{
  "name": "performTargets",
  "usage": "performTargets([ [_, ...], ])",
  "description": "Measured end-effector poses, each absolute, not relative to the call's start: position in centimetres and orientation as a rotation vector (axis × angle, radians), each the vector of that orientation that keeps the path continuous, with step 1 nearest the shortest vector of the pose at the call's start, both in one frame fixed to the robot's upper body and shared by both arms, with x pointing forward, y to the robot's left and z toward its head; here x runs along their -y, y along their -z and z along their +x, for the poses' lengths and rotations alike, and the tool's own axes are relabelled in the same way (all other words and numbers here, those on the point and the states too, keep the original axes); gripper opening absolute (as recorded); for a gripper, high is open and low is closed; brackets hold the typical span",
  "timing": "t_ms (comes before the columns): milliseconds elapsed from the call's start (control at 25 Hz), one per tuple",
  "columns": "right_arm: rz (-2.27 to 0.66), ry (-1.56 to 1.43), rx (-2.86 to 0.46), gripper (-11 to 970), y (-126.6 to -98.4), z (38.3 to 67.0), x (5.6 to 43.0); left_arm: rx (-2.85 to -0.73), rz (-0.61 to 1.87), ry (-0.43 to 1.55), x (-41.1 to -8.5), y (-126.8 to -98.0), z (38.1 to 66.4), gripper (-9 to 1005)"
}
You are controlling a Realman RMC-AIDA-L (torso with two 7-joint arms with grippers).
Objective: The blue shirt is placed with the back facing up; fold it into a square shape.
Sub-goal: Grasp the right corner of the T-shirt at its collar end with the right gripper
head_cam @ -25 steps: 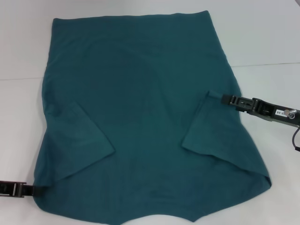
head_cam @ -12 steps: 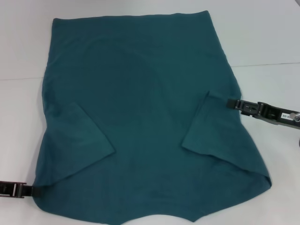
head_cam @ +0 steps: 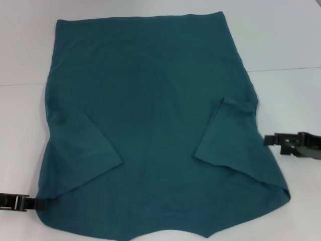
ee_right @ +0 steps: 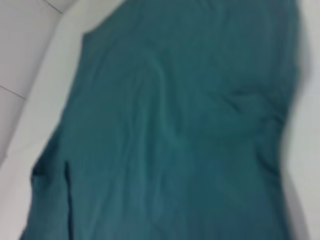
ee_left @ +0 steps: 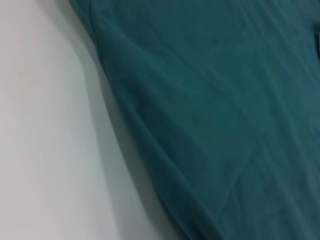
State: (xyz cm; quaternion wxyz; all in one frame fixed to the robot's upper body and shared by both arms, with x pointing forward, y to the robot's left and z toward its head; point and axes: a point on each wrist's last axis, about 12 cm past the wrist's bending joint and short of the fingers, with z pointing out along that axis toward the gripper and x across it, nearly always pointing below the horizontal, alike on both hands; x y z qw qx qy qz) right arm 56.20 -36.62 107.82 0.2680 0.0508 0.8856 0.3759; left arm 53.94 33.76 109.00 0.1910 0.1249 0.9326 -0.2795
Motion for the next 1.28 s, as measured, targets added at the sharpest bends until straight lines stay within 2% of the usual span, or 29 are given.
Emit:
performTargets([
  [800,0.113,-0.943,-2.477,896,-106.4,56.0,35.5,-2.613,0.365,0.793,-33.5,-109.1,54.1,23],
  [1280,0.015,-1.065,-2.484,895,-106.8,55.3,34.3,-2.612,0.367,0.794,-33.5,-109.1,54.2,24],
])
